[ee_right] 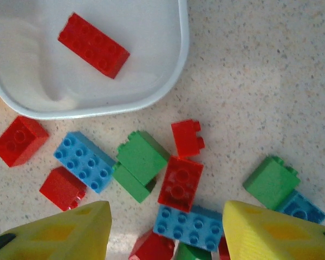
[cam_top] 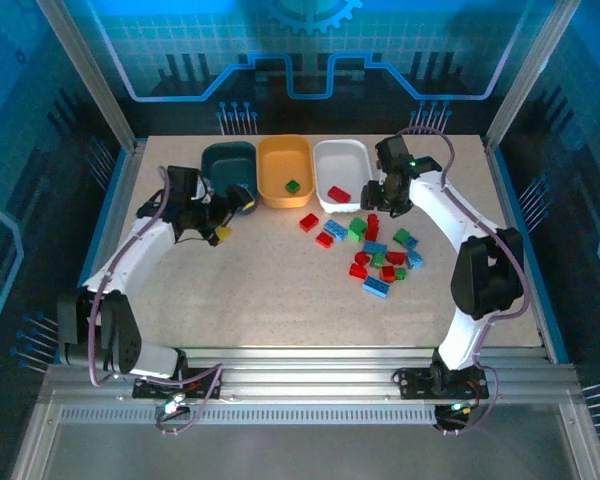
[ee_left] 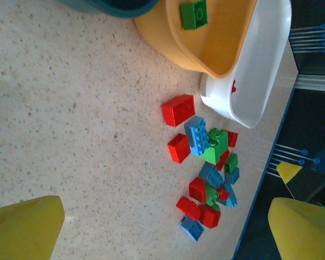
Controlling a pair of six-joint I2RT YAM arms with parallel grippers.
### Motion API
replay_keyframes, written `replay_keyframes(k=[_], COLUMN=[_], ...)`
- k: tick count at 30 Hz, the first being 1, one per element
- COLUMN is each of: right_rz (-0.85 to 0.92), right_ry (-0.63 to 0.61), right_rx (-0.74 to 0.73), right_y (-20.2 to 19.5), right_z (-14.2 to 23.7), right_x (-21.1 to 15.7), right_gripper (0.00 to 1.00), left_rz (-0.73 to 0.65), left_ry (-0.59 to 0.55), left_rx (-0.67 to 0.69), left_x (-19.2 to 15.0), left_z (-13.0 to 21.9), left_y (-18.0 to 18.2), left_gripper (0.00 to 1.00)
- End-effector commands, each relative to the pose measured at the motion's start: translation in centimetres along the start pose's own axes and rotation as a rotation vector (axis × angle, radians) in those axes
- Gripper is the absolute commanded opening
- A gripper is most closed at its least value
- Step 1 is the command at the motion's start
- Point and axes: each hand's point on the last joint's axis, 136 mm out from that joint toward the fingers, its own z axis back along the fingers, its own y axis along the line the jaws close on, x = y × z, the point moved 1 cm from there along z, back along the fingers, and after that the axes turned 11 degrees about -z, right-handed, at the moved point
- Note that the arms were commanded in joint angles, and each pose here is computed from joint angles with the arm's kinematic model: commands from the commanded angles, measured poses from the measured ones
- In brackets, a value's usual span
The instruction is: Sort the legos into containers by color
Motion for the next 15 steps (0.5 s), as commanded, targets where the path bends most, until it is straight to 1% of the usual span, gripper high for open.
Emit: replay_keyframes(k=[1, 4, 6, 8, 9, 12, 14, 15], right_rz=[0.007, 0.013, 0.037, 0.055, 0.063, 0.066, 0.057, 0.055], right_ry=[0.083, 0.093, 0.099, 0.088, 0.095, 0.123, 0.137, 0.152], right_rx=[-0.078, -0.089, -0.058, -0.049, -0.037, -0.039, -0.035, -0.047], right_y=[-2.4, -2.9, -2.5, -2.4, -2.3, -2.0, -1.8, -1.8], right_z=[0.2, -0.9, -1.5, -2.2, -2.6, -4.2, -5.5, -6.4], right_x=[-2.0, -2.6, -2.8, -2.6, -2.6, -2.5, -2.2, -2.1], right_gripper=[0.57, 0.58, 0.58, 0.59, 0.59, 0.59, 0.55, 0.52], left_rz=[0.034, -0.014, -0.100, -0.167, -0.174, -0.130, -0.139, -0.155], left_ry=[0.066, 0.083, 0.071, 0.043, 0.034, 0.033, 0.033, 0.044], left_rx=[-0.047, -0.091, -0.111, -0.083, -0.081, -0.124, -0.153, -0.149], left_x=[-1.8, -2.6, -2.6, -2.3, -2.1, -2.0, -2.2, -2.3], left_z=[-0.2, -0.1, 0.3, 0.6, 0.6, 0.0, -0.8, -1.3], left_y=[0.2, -0.2, -1.0, -1.1, -1.1, -1.9, -2.9, -3.4], left_gripper=[0.97, 0.96, 0.97, 0.97, 0.97, 0.95, 0.94, 0.94])
